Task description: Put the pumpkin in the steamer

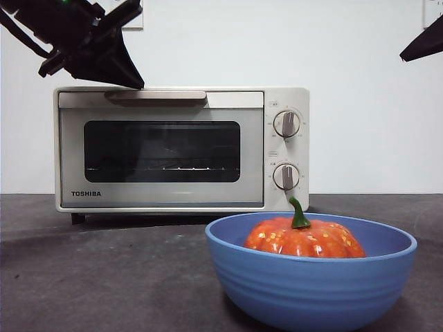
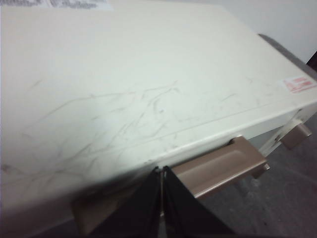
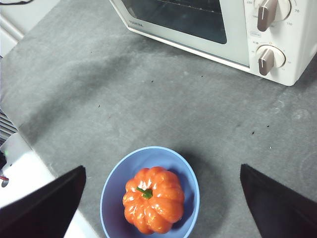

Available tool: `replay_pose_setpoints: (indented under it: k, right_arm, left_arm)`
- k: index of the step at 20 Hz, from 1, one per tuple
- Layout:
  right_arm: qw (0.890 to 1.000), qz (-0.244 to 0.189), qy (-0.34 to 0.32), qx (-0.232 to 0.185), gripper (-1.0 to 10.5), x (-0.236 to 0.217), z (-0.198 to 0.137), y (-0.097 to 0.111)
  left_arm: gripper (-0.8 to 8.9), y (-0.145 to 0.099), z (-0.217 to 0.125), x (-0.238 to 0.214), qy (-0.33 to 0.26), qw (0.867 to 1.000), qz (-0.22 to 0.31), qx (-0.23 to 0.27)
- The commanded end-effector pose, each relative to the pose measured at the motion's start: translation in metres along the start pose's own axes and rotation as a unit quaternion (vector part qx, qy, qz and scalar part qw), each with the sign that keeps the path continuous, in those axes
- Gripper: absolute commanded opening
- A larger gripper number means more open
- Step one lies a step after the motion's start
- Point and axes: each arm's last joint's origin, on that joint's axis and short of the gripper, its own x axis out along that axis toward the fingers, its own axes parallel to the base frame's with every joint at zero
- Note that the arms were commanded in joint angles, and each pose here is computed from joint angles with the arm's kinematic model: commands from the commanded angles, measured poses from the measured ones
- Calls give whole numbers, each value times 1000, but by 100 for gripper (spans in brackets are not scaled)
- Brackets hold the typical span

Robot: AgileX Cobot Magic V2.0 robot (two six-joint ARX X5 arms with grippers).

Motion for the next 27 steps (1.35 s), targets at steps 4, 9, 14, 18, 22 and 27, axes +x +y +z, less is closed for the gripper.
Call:
replay_pose_setpoints:
  k: [4, 9, 14, 18, 22, 27]
  right_arm:
    - [1000, 3, -2, -8, 486, 0, 2, 1]
    - [1000, 3, 0, -7, 486, 0, 2, 1]
    - [1000, 3, 0, -7, 486, 0, 2, 1]
    - [1000, 3, 0, -7, 487, 0, 2, 1]
    - [1000, 3, 0, -7, 487, 0, 2, 1]
    - [1000, 3, 0, -7, 487, 0, 2, 1]
  left_arm:
    - [15, 1, 1, 9, 6, 1000, -2, 13]
    - [15, -1, -4, 12, 24, 1000, -4, 10]
    - [15, -7, -13, 13, 68, 998, -9, 8]
    - [15, -12, -22, 13, 110, 994, -13, 11]
    - [15, -15, -29, 11, 144, 989, -14, 5]
    - [15, -16, -36, 9, 182, 983, -11, -4]
